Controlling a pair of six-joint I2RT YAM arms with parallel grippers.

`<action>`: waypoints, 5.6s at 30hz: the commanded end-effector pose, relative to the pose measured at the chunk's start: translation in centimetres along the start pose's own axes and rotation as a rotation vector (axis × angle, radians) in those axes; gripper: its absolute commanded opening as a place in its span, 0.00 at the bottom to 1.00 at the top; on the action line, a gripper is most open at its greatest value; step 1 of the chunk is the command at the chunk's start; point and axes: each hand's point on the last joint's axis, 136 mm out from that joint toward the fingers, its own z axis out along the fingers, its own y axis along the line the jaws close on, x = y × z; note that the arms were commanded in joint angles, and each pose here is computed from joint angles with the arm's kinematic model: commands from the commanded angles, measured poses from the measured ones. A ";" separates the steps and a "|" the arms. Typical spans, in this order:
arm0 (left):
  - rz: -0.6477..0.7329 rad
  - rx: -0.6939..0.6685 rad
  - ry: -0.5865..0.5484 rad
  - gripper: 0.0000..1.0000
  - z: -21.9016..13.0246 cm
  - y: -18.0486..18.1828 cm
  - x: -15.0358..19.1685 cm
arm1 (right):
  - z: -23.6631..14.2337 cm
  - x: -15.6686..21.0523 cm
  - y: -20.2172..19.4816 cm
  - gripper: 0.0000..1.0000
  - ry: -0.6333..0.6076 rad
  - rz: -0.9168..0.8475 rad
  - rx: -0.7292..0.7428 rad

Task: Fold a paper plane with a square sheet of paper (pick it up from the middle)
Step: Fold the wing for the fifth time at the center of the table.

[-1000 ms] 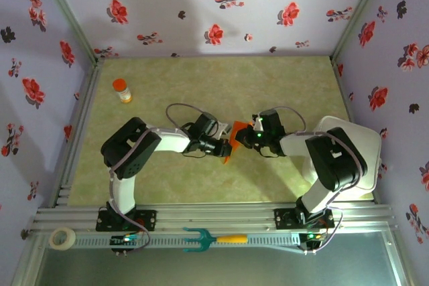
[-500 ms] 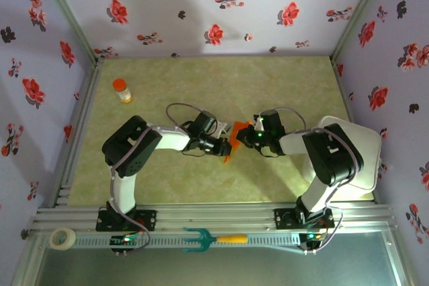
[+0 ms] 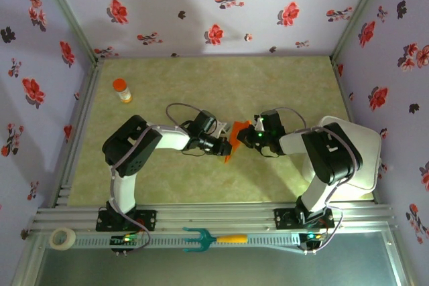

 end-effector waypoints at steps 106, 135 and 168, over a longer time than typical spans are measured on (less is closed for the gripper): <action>-0.185 -0.056 0.197 0.04 -0.4 2.1 6.7 | -0.3 1.4 -5.8 0.05 0.066 0.055 0.279; -0.175 -0.137 0.264 0.12 -1.7 3.0 9.2 | -0.4 1.4 -6.0 0.04 0.068 0.055 0.290; -0.116 -0.196 0.150 0.15 -4.1 1.6 6.8 | -0.1 1.5 -5.8 0.04 0.075 0.059 0.278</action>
